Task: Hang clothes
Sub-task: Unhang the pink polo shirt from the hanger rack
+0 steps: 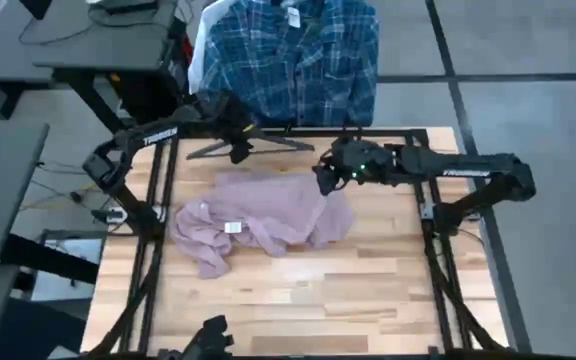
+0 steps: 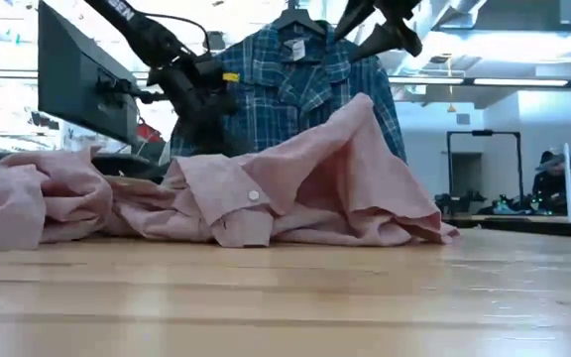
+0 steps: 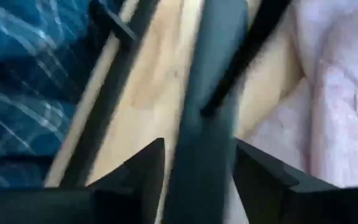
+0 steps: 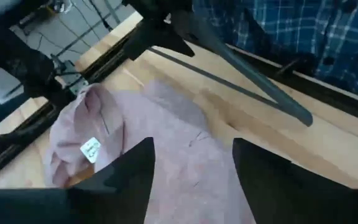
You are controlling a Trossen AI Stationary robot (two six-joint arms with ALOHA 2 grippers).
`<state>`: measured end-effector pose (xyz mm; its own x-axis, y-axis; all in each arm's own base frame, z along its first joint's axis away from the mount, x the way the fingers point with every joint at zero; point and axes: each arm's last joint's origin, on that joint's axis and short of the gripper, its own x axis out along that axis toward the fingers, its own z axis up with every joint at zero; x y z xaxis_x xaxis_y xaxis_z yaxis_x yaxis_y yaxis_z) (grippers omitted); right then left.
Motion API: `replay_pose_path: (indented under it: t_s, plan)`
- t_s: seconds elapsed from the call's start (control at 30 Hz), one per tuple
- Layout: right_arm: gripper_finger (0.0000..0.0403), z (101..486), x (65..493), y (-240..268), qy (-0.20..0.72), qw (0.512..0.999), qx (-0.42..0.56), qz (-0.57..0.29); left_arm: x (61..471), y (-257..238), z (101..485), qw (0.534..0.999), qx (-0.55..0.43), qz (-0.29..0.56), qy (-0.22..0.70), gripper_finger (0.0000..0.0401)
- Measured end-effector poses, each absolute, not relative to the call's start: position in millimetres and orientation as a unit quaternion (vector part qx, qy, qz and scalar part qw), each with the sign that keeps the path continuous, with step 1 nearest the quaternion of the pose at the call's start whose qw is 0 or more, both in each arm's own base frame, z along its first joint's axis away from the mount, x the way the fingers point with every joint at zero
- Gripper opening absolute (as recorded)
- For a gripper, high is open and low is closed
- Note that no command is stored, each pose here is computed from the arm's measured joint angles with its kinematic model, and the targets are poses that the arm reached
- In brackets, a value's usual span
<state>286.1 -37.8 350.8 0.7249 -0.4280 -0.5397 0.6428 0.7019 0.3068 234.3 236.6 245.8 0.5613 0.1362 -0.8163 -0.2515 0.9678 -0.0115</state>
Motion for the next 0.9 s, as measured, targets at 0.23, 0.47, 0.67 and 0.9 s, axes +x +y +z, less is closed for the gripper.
replay_pose_path:
  t_s: [0.23,0.47,0.67,0.9]
  plan:
    - [0.0208,351,285,-42,0.217,0.894,0.246,-0.305,222,227,238,0.831,-0.103,0.112,0.535,0.017]
    - [0.0208,352,285,-48,0.216,0.895,0.237,-0.311,208,208,233,0.781,-0.198,0.059,0.59,0.0169]
    - [0.0208,352,284,-52,0.221,0.897,0.219,-0.312,202,194,233,0.737,-0.279,0.034,0.615,0.0169]
    - [0.0208,352,283,-60,0.224,0.897,0.206,-0.32,216,183,203,0.744,-0.27,0.067,0.608,0.0168]
